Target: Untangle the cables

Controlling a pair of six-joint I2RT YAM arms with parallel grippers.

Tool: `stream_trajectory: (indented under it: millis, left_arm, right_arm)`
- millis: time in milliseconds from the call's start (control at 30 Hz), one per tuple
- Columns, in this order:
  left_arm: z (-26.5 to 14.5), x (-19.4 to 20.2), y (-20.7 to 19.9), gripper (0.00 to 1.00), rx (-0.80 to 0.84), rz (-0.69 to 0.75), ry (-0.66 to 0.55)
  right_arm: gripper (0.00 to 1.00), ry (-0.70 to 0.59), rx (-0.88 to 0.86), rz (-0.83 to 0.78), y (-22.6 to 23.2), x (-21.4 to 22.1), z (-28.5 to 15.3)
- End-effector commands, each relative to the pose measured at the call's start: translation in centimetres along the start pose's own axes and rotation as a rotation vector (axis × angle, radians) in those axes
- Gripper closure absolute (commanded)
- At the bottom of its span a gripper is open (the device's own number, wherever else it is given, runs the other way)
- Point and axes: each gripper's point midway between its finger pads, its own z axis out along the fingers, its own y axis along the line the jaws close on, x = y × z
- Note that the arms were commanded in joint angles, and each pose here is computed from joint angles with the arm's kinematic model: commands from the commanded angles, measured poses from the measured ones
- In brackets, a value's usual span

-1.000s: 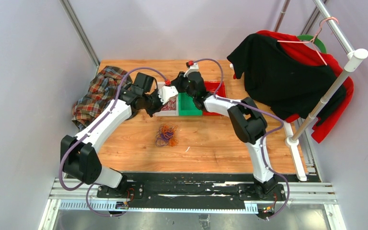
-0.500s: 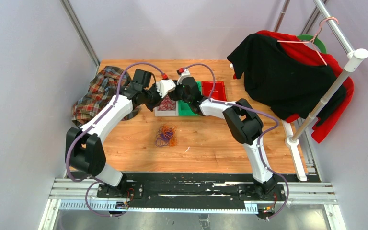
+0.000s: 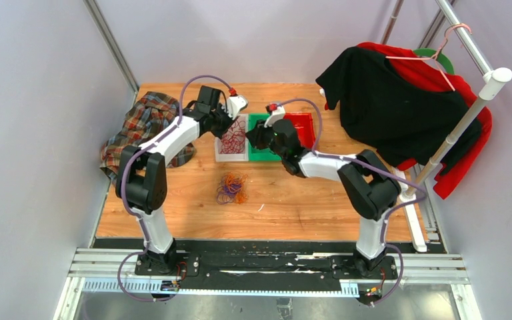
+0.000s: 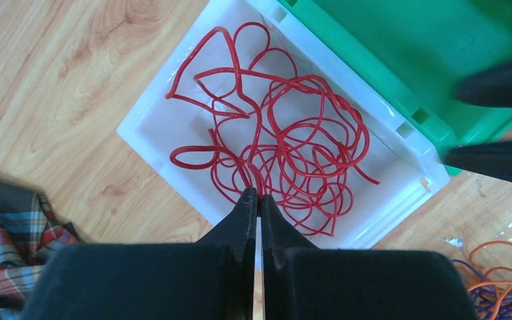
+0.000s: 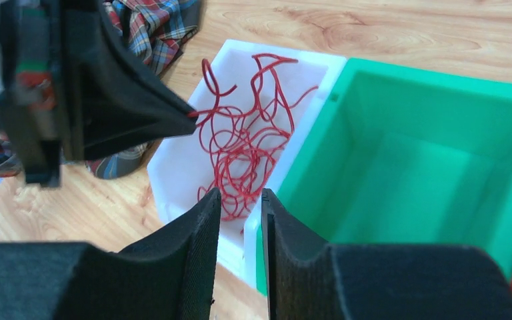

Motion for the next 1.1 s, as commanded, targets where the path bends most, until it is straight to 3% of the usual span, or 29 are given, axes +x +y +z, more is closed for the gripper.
stream_trajectory:
  millis: [0, 367, 433, 533, 700, 933, 1067]
  left_arm:
    - [0.6, -0.8, 0.0, 0.99, 0.014, -0.044, -0.025]
    - [2.4, 1.8, -2.1, 0.97, 0.033, -0.008, 0.021]
    - [2.3, 2.0, -2.1, 0.86, 0.03, -0.006, 0.04]
    - [1.4, 1.6, -1.9, 0.6, 0.025, -0.014, 0.048]
    - [-2.2, -0.6, -1.8, 0.26, 0.073, -0.019, -0.013]
    - [-7.7, -3.4, -2.0, 0.12, 0.114, 0.032, -0.062]
    - [-9.8, -1.8, -4.9, 0.08, 0.238, 0.062, -0.031]
  right_arm:
    - [0.7, -0.114, 0.036, 0.069, -1.0, -1.9, -3.4]
    - [0.7, -0.103, 0.137, 0.113, -4.1, 2.2, -9.9]
    - [0.7, -0.104, 0.139, 0.112, -4.2, 2.2, -10.4]
    - [0.7, -0.117, 0.143, 0.107, -4.2, 1.9, -11.2]
    - [0.66, -0.14, 0.149, 0.089, -4.0, 0.7, -12.1]
    - [0.62, -0.151, 0.141, 0.059, -3.4, -0.4, -12.9]
    - [0.62, -0.146, 0.13, 0.044, -2.7, -0.4, -13.3]
